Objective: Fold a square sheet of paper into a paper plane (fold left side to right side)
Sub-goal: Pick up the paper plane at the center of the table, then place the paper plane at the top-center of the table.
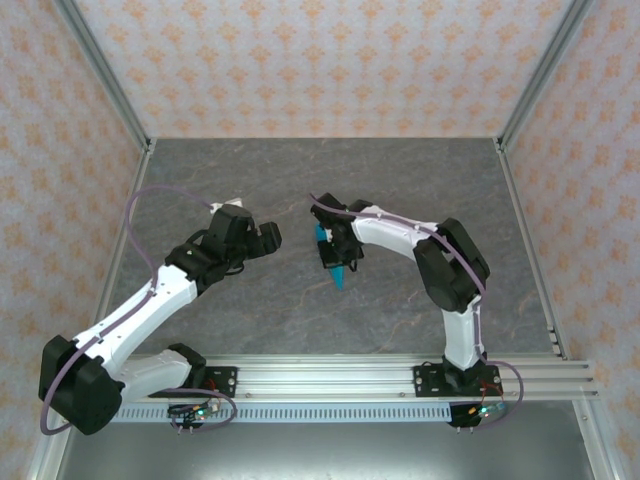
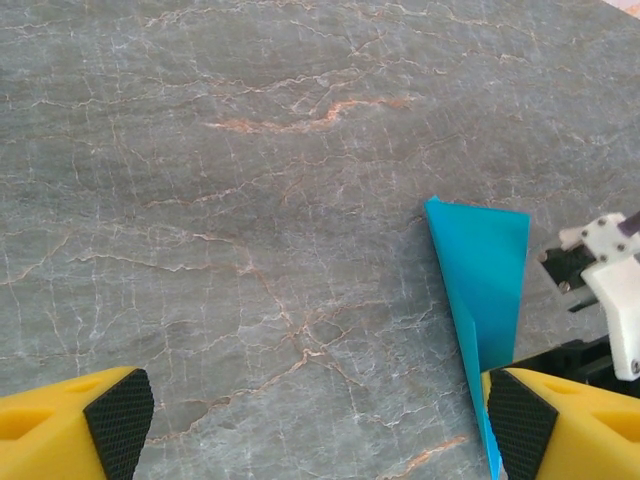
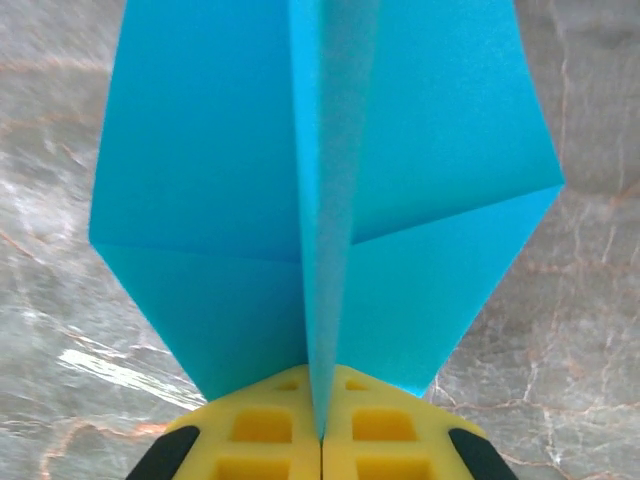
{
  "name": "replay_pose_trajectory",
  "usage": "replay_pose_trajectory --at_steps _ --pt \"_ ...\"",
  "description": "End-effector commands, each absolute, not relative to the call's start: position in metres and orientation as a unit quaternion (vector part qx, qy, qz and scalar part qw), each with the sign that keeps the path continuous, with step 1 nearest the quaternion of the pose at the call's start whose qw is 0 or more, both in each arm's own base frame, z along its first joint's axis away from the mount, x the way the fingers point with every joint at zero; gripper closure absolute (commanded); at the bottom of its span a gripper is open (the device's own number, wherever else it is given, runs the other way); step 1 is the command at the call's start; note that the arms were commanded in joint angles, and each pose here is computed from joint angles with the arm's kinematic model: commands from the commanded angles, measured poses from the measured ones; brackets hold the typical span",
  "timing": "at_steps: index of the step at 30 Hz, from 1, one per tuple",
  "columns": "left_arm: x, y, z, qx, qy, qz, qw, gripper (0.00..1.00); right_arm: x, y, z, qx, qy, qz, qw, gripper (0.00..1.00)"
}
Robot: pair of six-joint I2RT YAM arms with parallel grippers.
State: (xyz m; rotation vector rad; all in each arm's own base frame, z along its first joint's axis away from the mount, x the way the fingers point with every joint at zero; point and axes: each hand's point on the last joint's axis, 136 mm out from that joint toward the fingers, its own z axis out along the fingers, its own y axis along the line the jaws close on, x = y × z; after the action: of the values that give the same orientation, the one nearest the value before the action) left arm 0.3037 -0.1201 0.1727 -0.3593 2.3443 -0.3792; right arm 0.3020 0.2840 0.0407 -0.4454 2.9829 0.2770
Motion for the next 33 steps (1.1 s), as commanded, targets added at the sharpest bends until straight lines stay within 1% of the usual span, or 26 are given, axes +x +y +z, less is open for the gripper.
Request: replay_pose_trajectory --at_steps 1,6,7,8,13,18,33 --pt "0.301 -0.106 0.180 -0.147 0.905 -0.126 0.380 0.10 0.327 0.277 0.059 -0.128 0.986 0.071 0.077 0.94" --pt "0.299 -0.105 0.186 -0.144 0.904 -0.126 0.383 0.09 0.368 0.268 0.075 -0.084 0.991 0.064 0.083 0.93" --pt "0.298 -0.104 0.188 -0.145 0.903 -0.126 0.385 0.08 0.376 0.267 0.077 -0.076 0.992 0.064 0.081 0.93" --pt "0.297 -0.102 0.189 -0.148 0.903 -0.122 0.385 0.01 0.382 0.266 0.078 -0.070 0.992 0.061 0.080 0.93" --pt "0.292 -0.099 0.194 -0.152 0.899 -0.127 0.391 0.00 0.409 0.261 0.077 -0.058 0.995 0.034 0.077 0.93" --pt "0.288 -0.100 0.195 -0.146 0.899 -0.133 0.390 0.00 0.418 0.260 0.062 -0.055 0.996 0.022 0.065 0.93" --pt "0.287 -0.103 0.191 -0.151 0.901 -0.141 0.381 0.00 0.423 0.262 0.024 -0.058 0.997 0.012 0.044 0.92"
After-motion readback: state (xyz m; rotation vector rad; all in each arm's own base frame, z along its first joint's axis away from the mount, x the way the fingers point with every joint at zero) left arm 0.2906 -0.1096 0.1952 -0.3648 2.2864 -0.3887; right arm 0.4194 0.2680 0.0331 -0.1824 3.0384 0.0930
